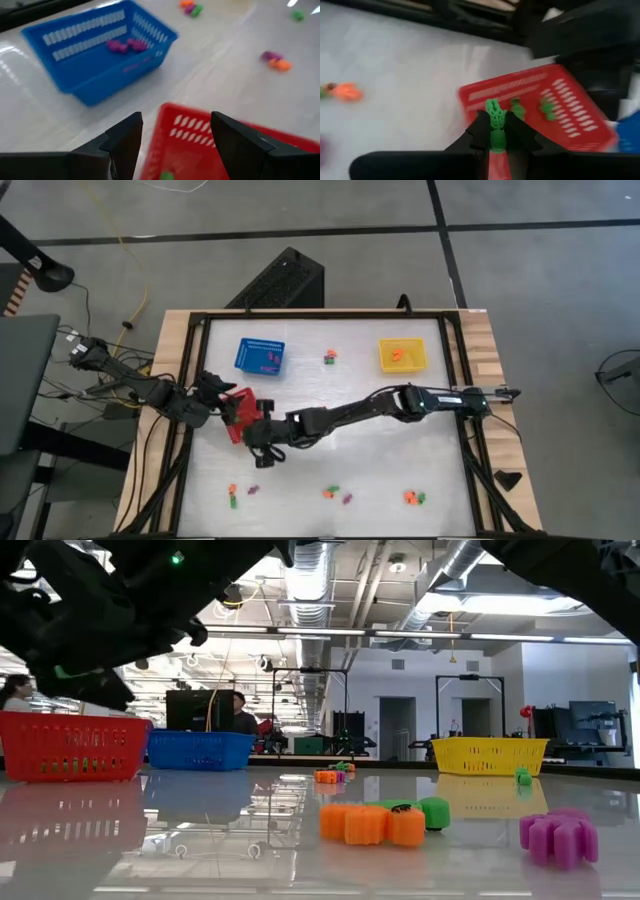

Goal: Sort Halloween decoration
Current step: Put the green skeleton toy into the red bin

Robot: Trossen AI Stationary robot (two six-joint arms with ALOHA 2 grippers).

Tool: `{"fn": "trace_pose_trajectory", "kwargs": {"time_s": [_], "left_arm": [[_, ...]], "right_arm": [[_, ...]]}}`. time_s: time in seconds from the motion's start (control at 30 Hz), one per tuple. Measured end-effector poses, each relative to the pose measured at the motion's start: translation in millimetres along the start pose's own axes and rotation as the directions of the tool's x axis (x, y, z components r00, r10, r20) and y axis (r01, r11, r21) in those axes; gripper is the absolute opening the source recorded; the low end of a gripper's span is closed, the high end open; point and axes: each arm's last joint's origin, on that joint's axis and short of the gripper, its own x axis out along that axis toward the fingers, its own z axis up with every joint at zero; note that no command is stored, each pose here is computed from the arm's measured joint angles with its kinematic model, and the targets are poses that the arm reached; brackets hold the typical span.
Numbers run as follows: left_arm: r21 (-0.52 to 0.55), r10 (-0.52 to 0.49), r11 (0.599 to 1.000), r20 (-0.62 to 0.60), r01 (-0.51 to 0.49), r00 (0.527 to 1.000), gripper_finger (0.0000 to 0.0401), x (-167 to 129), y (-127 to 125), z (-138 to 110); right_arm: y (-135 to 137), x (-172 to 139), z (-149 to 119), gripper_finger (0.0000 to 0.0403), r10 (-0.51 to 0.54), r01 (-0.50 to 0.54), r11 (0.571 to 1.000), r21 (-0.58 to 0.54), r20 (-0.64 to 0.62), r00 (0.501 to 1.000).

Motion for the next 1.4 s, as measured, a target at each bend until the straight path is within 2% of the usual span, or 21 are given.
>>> {"fn": "trace_pose_trajectory", "kwargs": {"time_s": [0.2,0.47,0.73,0.97,1.27,1.4], "left_arm": [[-0.022,0.086,0.996,-0.050,-0.087,0.995,0.0226,0,10,-6],[-0.039,0.106,0.994,0.002,-0.106,0.994,0.0226,1,10,-3],[-0.030,0.105,0.994,0.005,-0.105,0.994,0.0226,1,9,-3],[-0.031,0.104,0.994,0.005,-0.104,0.995,0.0226,1,9,-3],[-0.031,0.103,0.994,0.005,-0.103,0.995,0.0226,1,9,-3],[-0.032,0.103,0.994,0.004,-0.102,0.995,0.0226,1,9,-3]], "right_arm": [[-18,5,-2,0.0065,-0.079,0.079,0.997,0.012,-0.014,0.997],[-41,15,-15,0.0065,-0.114,0.120,0.991,0.066,-0.087,0.990],[-11,24,-28,0.0065,-0.073,0.077,0.997,0.031,-0.106,0.992],[0,22,-30,0.0066,-0.060,0.072,0.992,0.101,-0.122,0.991],[16,18,-21,0.0068,-0.002,0.011,0.975,0.223,-0.040,0.999],[16,18,-18,0.0069,0.008,-0.005,0.972,0.236,-0.010,1.000]]}}
